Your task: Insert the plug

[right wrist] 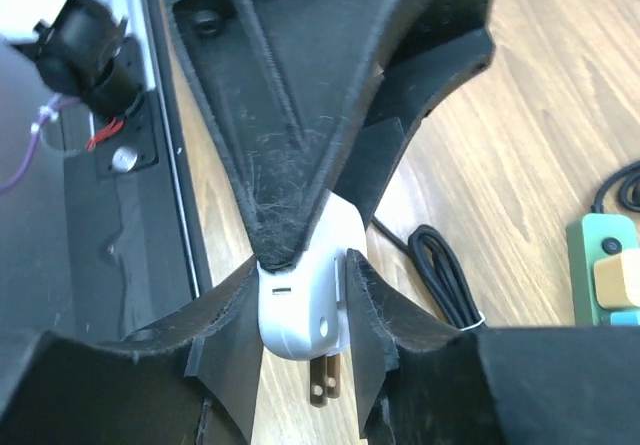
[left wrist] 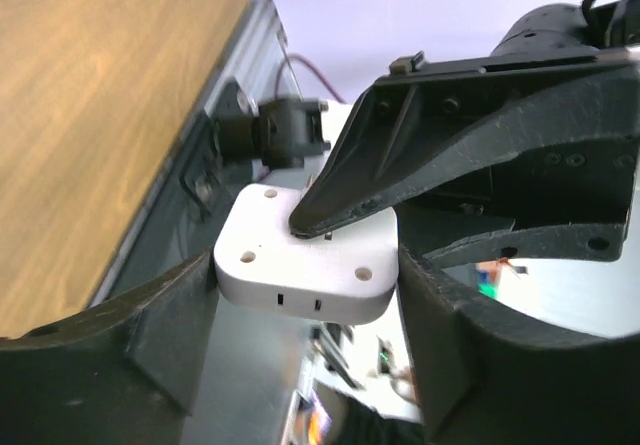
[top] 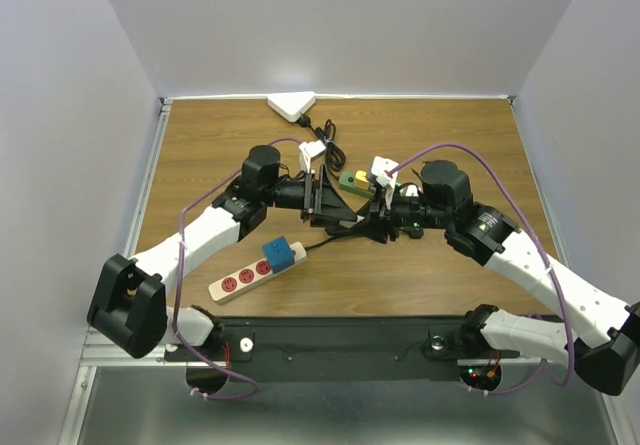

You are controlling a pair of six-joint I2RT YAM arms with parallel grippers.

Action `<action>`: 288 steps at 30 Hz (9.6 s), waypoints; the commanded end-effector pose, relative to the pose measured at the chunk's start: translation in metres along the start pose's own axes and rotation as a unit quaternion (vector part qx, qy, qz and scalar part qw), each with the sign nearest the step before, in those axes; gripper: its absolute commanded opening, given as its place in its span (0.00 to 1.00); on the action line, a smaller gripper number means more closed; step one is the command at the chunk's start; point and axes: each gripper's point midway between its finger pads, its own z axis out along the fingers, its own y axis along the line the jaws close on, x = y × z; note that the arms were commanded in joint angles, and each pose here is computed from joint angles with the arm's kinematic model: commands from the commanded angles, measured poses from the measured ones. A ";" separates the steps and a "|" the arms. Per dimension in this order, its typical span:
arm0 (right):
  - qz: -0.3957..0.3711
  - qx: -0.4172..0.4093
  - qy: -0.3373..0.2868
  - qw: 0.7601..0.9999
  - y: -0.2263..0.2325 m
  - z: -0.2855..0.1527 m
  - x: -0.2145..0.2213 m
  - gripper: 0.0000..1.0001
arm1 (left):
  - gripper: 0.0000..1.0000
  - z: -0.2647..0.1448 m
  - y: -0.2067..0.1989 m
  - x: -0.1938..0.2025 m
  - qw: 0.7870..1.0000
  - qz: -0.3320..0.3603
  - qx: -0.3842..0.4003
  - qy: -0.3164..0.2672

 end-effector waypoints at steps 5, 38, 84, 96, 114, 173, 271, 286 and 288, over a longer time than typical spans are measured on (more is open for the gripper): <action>0.039 0.078 -0.040 0.995 -0.023 -0.003 -0.029 0.00 | 0.99 -0.019 -0.043 -0.031 0.978 0.160 0.057 -0.122; 0.141 0.127 -0.082 0.978 -0.085 -0.014 -0.034 0.00 | 0.93 -0.163 0.097 -0.051 0.810 0.167 -0.403 -0.392; 0.150 0.169 -0.095 0.970 -0.082 -0.031 -0.019 0.00 | 0.99 -0.085 0.187 0.044 0.842 -0.012 -0.423 -0.335; 0.148 0.203 -0.115 0.961 -0.086 -0.046 -0.024 0.00 | 0.99 -0.003 0.147 -0.007 0.897 0.038 -0.321 -0.302; 0.143 0.300 -0.123 0.935 -0.107 -0.076 -0.029 0.01 | 0.99 0.127 0.093 -0.054 0.941 0.150 -0.207 -0.223; 0.066 0.218 -0.125 0.966 -0.197 0.061 0.050 0.00 | 0.99 0.015 0.206 -0.119 0.901 0.113 -0.276 -0.316; 0.029 0.181 -0.094 0.978 -0.212 0.123 0.111 0.00 | 0.99 -0.106 0.166 -0.068 0.851 0.119 -0.365 -0.357; 0.027 0.194 -0.114 0.974 -0.193 0.112 0.118 0.00 | 0.99 -0.105 0.167 -0.070 0.851 0.127 -0.367 -0.354; 0.027 0.196 -0.111 0.974 -0.191 0.112 0.119 0.00 | 0.99 -0.106 0.168 -0.069 0.851 0.127 -0.368 -0.353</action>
